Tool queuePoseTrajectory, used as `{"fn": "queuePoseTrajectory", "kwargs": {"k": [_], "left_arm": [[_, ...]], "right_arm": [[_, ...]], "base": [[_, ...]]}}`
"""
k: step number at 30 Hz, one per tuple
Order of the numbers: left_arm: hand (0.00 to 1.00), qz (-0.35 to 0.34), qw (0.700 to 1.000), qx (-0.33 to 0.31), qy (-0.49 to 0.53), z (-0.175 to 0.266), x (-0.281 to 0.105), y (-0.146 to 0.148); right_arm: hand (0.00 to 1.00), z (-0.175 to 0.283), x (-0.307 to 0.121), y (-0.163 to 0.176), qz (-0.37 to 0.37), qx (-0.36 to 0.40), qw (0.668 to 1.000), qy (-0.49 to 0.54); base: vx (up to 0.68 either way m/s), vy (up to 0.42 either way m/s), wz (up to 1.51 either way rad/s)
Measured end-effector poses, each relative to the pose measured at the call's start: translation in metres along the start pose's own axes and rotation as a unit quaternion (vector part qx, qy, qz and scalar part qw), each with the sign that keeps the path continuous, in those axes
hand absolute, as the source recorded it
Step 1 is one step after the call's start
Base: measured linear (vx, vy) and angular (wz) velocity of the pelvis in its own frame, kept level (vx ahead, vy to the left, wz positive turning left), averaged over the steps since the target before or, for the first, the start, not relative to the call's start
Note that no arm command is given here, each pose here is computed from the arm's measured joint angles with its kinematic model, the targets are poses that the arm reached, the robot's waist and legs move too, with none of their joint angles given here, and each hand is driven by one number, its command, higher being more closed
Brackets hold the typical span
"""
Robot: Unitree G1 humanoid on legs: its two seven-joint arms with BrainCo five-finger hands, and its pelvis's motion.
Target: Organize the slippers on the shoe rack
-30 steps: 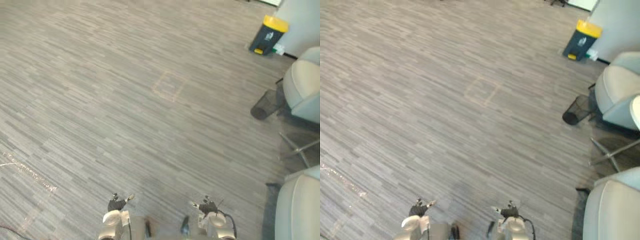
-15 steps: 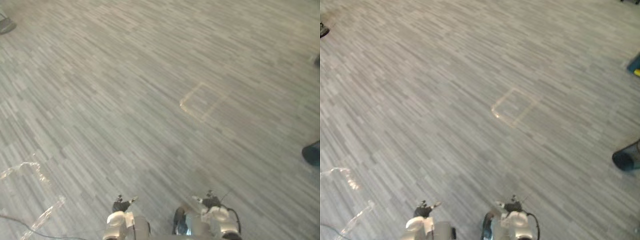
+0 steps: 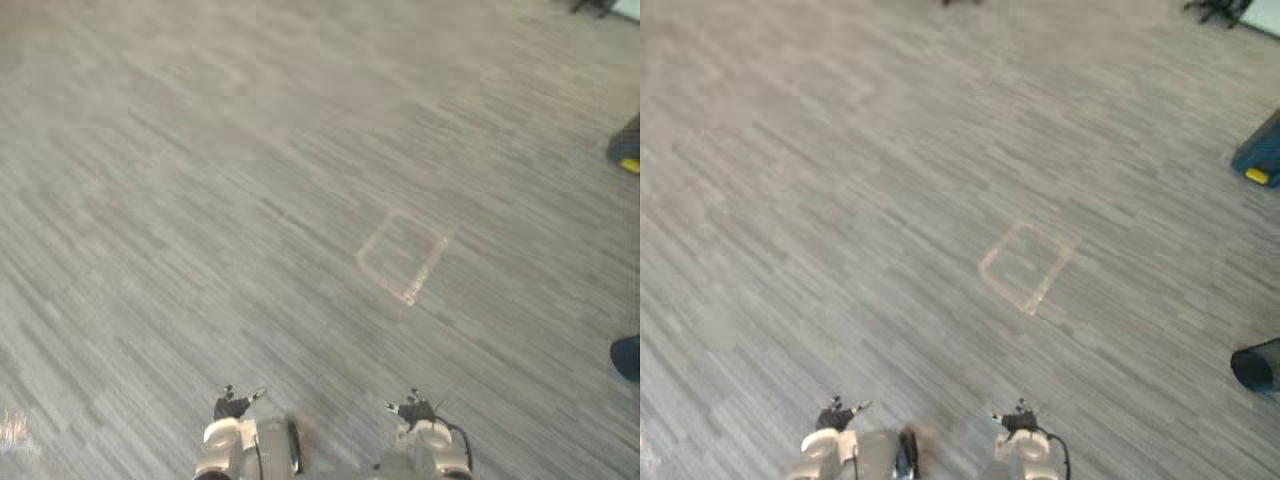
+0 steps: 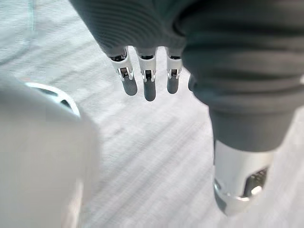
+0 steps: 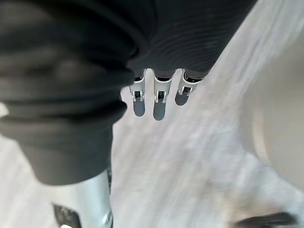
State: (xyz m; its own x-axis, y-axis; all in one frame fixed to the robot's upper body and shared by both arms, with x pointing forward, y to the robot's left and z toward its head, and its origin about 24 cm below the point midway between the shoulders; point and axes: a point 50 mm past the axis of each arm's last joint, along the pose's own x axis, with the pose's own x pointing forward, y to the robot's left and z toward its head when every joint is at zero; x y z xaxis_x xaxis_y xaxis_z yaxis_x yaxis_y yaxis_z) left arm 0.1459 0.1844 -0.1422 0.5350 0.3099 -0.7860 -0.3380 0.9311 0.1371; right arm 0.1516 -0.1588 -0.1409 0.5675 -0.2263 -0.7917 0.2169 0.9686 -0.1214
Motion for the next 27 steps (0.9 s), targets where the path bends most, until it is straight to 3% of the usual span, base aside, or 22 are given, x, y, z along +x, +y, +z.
{"fn": "queuePoseTrajectory", "kwargs": {"k": [10,16,27], "left_arm": [[0.00,-0.024,0.999,0.037,0.024,-0.011,0.000,-0.006],[0.00,0.012,1.000,-0.003,0.016,-0.013,-0.002,0.014],[0.00,0.021,0.999,-0.024,0.013,-0.017,-0.004,0.020]], "right_arm": [[0.00,0.012,0.007,-0.003,-0.002,-0.016,1.000,-0.007],[0.00,0.005,0.002,0.011,0.021,-0.032,0.999,0.001],[0.00,-0.007,0.002,0.004,0.012,-0.032,0.999,0.024]], "base": [[0.44,-0.109,-0.06],[0.49,-0.082,-0.66],[0.53,0.242,-0.61]]}}
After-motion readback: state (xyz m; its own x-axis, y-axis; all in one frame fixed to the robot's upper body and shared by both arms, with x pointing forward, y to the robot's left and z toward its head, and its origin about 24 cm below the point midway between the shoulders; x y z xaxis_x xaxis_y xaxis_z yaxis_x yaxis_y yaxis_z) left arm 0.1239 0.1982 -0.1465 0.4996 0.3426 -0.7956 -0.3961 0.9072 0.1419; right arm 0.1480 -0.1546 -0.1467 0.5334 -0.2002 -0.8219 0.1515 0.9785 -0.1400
